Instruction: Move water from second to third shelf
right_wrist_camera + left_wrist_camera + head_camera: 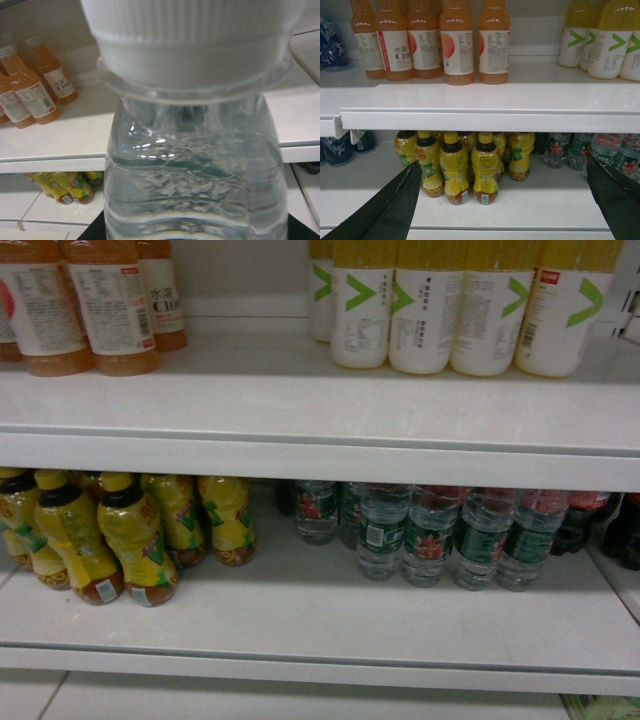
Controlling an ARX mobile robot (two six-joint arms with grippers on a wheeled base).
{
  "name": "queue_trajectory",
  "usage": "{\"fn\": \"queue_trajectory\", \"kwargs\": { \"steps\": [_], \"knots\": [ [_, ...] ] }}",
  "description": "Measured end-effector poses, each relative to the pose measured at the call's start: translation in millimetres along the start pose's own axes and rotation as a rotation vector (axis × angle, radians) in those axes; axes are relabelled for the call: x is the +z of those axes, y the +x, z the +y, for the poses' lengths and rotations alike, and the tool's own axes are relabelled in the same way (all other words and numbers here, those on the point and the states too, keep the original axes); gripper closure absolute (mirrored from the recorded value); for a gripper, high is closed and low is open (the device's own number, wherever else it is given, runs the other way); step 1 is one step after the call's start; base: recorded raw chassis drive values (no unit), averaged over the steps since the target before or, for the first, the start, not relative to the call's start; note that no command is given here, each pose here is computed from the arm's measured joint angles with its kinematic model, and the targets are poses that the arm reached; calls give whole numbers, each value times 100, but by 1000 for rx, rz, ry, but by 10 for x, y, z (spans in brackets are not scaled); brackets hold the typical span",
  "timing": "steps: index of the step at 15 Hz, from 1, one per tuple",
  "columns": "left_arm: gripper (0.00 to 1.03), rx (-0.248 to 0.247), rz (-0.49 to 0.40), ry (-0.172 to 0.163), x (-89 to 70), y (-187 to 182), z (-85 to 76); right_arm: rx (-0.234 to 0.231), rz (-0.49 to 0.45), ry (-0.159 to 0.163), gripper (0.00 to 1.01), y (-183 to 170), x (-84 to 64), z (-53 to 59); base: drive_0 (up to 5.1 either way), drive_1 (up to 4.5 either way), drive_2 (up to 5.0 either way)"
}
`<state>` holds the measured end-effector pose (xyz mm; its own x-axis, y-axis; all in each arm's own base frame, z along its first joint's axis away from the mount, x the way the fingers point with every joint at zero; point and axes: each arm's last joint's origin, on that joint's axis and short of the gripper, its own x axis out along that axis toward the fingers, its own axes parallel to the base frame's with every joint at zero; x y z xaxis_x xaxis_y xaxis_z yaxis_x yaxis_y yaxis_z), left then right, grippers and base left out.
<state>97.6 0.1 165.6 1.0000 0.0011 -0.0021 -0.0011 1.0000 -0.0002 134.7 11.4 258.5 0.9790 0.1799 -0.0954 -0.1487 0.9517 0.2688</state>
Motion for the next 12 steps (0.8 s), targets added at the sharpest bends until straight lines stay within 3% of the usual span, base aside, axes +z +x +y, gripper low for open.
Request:
{"fn": "queue_trajectory", "kwargs": {
  "steps": [12],
  "knots": [
    [5, 0, 1, 0, -1, 0, 0, 0, 0, 0, 59, 1, 0, 0, 0, 0, 0]
  ]
}}
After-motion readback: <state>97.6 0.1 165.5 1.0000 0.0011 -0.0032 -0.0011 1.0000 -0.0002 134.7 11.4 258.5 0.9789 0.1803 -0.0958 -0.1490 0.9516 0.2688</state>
